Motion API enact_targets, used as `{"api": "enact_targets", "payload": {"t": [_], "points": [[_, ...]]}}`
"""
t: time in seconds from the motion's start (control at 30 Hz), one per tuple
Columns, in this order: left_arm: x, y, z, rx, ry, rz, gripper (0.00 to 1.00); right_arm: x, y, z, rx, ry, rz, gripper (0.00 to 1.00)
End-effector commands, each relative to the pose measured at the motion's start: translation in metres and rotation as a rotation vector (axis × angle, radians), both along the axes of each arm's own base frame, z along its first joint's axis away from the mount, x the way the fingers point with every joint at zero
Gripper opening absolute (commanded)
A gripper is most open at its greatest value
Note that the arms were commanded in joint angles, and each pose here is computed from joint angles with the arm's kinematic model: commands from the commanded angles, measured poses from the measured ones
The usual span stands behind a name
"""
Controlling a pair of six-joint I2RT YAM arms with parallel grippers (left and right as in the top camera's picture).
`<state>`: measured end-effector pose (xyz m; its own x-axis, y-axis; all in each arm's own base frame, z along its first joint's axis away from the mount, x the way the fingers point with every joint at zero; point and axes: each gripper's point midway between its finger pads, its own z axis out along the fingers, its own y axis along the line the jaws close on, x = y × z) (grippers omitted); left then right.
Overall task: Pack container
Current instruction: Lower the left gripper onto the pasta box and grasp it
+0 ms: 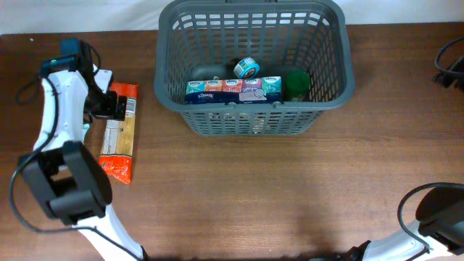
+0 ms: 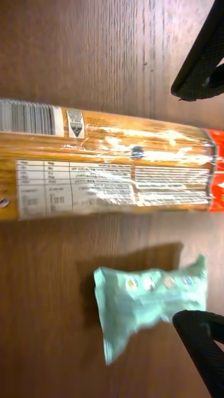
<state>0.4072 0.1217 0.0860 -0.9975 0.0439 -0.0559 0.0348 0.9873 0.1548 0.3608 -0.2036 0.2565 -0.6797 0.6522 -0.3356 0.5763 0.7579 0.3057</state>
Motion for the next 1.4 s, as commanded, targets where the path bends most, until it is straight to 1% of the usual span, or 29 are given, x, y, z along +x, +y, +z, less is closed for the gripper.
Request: {"api": "enact_targets", "payload": {"t": [0.0, 0.1, 0.27, 0.4, 0.43, 0.47, 0.63, 0.67, 0.7, 0.8, 0.83, 0.87, 0.9, 0.93, 1.03, 1.17, 1.2, 1.27, 1.37], "points": [[0.000, -0.004, -0.030, -0.042, 0.055, 0.007, 1.00, 0.000, 0.003, 0.002, 0.009, -0.008, -0.002, 0.97], [0.002, -0.013, -0.050, -0.100, 0.077, -0.020, 1.00, 0.000, 0.003, 0.002, 0.009, -0.008, -0.002, 0.97], [0.002, -0.015, -0.065, -0.120, 0.103, -0.019, 1.00, 0.000, 0.003, 0.002, 0.009, -0.008, -0.002, 0.97], [0.003, -0.015, -0.070, -0.120, 0.103, -0.021, 0.89, 0.000, 0.003, 0.002, 0.008, -0.008, -0.002, 0.97], [0.003, -0.015, -0.071, -0.121, 0.106, -0.031, 0.77, 0.000, 0.003, 0.002, 0.009, -0.008, -0.002, 0.97], [0.003, -0.015, -0.073, -0.122, 0.111, -0.037, 0.73, 0.000, 0.003, 0.002, 0.009, -0.008, -0.002, 0.97], [-0.001, -0.016, -0.086, -0.132, 0.146, -0.047, 0.72, 0.000, 0.003, 0.002, 0.009, -0.008, -0.002, 0.97], [-0.002, -0.016, -0.087, -0.133, 0.152, -0.047, 0.72, 0.000, 0.003, 0.002, 0.009, -0.008, -0.002, 0.96], [-0.003, -0.016, -0.089, -0.134, 0.158, -0.046, 0.68, 0.000, 0.003, 0.002, 0.009, -0.008, -0.002, 0.97], [-0.004, -0.016, -0.089, -0.135, 0.160, -0.046, 0.41, 0.000, 0.003, 0.002, 0.009, -0.008, -0.002, 0.97], [-0.004, -0.016, -0.089, -0.135, 0.161, -0.046, 0.27, 0.000, 0.003, 0.002, 0.009, -0.008, -0.002, 0.97], [-0.004, -0.016, -0.089, -0.135, 0.162, -0.046, 0.11, 0.000, 0.003, 0.002, 0.009, -0.008, -0.002, 0.97], [-0.005, -0.017, -0.089, -0.136, 0.164, -0.046, 0.03, 0.000, 0.003, 0.002, 0.009, -0.008, -0.002, 0.97], [-0.006, -0.017, -0.088, -0.137, 0.169, -0.046, 0.02, 0.000, 0.003, 0.002, 0.009, -0.007, -0.002, 0.97], [-0.006, -0.015, -0.073, -0.128, 0.185, -0.045, 0.02, 0.000, 0.003, 0.002, 0.010, -0.007, -0.002, 0.97], [0.013, -0.003, -0.025, -0.073, 0.129, -0.041, 0.02, 0.000, 0.003, 0.002, 0.010, -0.007, -0.002, 0.97], [0.021, 0.001, -0.009, -0.049, 0.094, -0.026, 0.02, 0.000, 0.003, 0.002, 0.010, -0.007, -0.002, 0.97], [0.042, 0.013, 0.033, 0.011, -0.025, 0.047, 0.02, -0.001, 0.003, 0.001, 0.013, -0.004, -0.002, 0.96], [0.074, 0.017, 0.103, 0.050, -0.245, 0.086, 0.02, -0.003, 0.005, 0.000, 0.018, 0.005, -0.002, 0.96]]}}
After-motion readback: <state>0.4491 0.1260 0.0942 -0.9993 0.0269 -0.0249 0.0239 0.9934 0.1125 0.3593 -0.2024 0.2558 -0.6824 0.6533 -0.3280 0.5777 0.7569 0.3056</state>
